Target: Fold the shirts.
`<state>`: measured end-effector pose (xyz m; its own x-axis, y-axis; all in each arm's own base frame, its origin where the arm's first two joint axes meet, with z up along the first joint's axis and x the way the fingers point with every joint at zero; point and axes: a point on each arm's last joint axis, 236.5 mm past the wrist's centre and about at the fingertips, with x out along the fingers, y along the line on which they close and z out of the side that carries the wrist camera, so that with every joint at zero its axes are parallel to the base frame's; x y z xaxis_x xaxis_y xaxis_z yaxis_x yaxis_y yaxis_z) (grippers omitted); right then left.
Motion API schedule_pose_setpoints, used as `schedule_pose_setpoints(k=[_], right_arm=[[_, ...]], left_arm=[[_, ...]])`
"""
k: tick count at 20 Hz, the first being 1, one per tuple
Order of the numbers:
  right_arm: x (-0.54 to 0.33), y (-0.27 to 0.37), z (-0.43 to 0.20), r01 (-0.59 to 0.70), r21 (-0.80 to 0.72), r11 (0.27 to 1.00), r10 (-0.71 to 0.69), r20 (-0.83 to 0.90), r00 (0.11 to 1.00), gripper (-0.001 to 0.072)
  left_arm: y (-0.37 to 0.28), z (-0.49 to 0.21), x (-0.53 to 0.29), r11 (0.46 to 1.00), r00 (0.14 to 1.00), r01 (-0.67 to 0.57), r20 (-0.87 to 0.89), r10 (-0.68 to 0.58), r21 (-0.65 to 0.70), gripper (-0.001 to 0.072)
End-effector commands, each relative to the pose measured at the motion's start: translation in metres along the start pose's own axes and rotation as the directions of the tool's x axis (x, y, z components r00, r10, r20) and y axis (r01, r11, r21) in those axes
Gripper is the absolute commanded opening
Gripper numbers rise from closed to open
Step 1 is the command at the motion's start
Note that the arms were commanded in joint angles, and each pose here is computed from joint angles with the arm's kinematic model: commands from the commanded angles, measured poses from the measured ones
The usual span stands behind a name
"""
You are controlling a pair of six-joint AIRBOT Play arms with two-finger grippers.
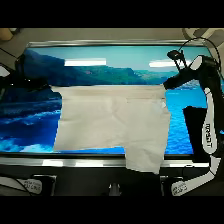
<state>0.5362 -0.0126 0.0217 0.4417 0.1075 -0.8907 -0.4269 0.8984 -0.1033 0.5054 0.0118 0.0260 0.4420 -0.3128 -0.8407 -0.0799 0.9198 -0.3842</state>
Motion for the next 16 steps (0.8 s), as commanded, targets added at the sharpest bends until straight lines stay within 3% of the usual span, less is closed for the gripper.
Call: schedule_pose_setpoints(k=[1,3,5,7,10,13,14,15,16], right_arm=[[0.011,-0.010,0.023,0.051,0.001,0.999,-0.050,0.087,0.995,0.0029],[-0.005,0.008,-0.007,-0.016,-0.019,1.000,0.015,-0.043,0.999,0.0029],[-0.017,0.032,-0.057,-0.120,-0.010,0.993,0.114,-0.248,0.962,0.0029],[-0.003,0.049,-0.083,-0.176,0.024,0.984,0.174,-0.316,0.932,0.0029],[0.022,0.065,-0.121,-0.209,0.073,0.975,0.221,-0.394,0.892,0.0029],[0.027,0.069,-0.129,-0.207,0.109,0.972,0.234,-0.412,0.881,0.0037],[0.028,0.067,-0.125,-0.189,0.125,0.974,0.224,-0.394,0.891,0.0186],[0.023,0.063,-0.121,-0.184,0.123,0.975,0.218,-0.383,0.898,0.0423],[0.011,0.061,-0.119,-0.188,0.116,0.975,0.219,-0.386,0.896,0.0519]], left_arm=[[-0.002,0.019,0.015,0.999,0.998,0.007,0.064,-0.010,0.038,0.0025],[-0.002,-0.012,0.005,0.991,0.996,0.020,-0.087,-0.009,0.129,0.0024],[-0.001,-0.068,0.001,0.993,0.950,0.054,-0.310,-0.018,0.106,0.0024],[-0.001,-0.111,0.010,0.996,0.897,0.062,-0.441,-0.032,0.056,0.0024],[0.003,-0.159,0.030,0.999,0.839,0.052,-0.542,-0.041,0.004,0.0024],[0.009,-0.166,0.037,0.999,0.840,0.032,-0.541,-0.040,-0.025,0.0028],[0.009,-0.162,0.035,0.999,0.844,0.024,-0.535,-0.040,-0.038,0.0123],[0.008,-0.160,0.029,0.999,0.841,0.019,-0.539,-0.043,-0.050,0.0412],[0.008,-0.155,0.018,0.999,0.838,0.020,-0.544,-0.044,-0.050,0.0558]])
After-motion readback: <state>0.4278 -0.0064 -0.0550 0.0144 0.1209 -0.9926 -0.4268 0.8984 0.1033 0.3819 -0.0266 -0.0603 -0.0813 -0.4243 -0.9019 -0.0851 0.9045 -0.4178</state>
